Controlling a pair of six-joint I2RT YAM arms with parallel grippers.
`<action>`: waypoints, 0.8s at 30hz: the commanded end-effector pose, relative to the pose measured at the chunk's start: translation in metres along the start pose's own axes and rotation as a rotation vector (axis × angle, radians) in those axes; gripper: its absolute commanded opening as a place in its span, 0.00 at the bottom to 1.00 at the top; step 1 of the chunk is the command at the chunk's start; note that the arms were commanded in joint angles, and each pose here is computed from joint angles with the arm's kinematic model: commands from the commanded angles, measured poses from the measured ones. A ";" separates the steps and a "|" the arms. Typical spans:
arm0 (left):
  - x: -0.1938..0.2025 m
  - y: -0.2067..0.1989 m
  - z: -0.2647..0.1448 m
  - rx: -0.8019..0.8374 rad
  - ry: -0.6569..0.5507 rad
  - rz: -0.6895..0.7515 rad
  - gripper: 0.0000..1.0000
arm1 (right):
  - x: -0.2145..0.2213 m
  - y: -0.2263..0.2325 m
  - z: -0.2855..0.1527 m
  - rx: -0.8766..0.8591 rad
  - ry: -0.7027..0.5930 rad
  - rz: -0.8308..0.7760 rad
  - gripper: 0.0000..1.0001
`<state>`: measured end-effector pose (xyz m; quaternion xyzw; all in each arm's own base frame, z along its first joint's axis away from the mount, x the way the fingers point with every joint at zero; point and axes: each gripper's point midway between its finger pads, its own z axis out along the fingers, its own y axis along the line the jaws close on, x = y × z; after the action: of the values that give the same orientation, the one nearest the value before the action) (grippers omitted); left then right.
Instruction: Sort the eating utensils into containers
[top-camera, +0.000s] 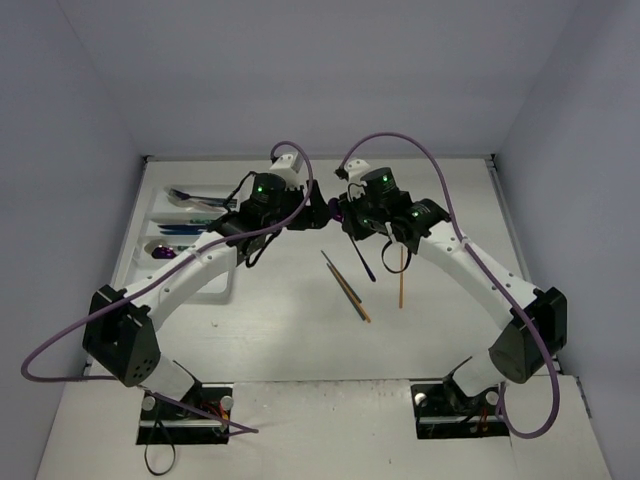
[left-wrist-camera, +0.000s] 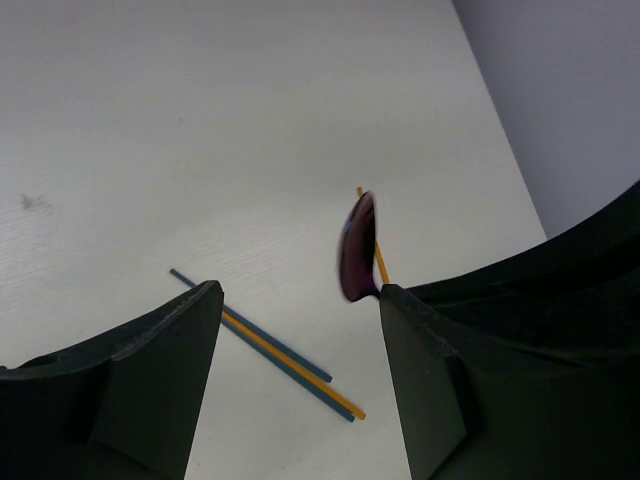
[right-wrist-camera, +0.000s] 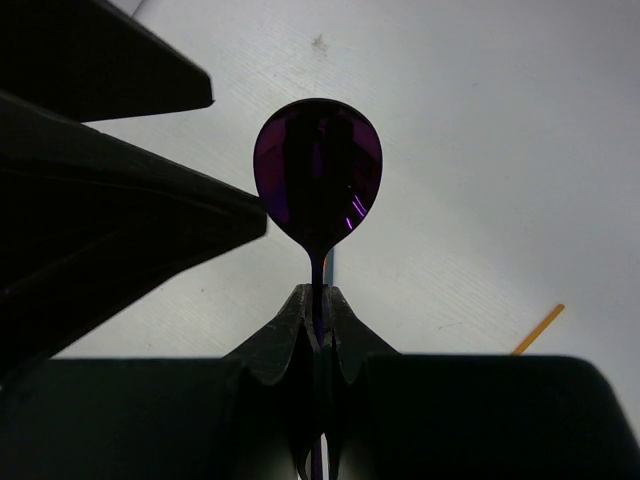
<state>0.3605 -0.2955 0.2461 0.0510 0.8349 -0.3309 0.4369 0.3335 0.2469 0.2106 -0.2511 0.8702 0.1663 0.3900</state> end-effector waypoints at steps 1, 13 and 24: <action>-0.045 -0.041 -0.005 0.116 -0.140 0.015 0.62 | -0.002 0.012 -0.010 -0.056 -0.027 -0.015 0.00; -0.026 -0.048 0.016 0.117 -0.099 0.011 0.30 | -0.008 0.018 -0.016 -0.081 -0.046 -0.011 0.00; -0.032 -0.043 0.013 0.086 -0.129 0.054 0.00 | -0.007 0.021 -0.015 -0.094 -0.043 0.002 0.02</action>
<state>0.3626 -0.3346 0.2332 0.0682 0.8313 -0.3509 0.4256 0.3169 0.2504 0.1963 -0.2635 0.8761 0.1855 0.3587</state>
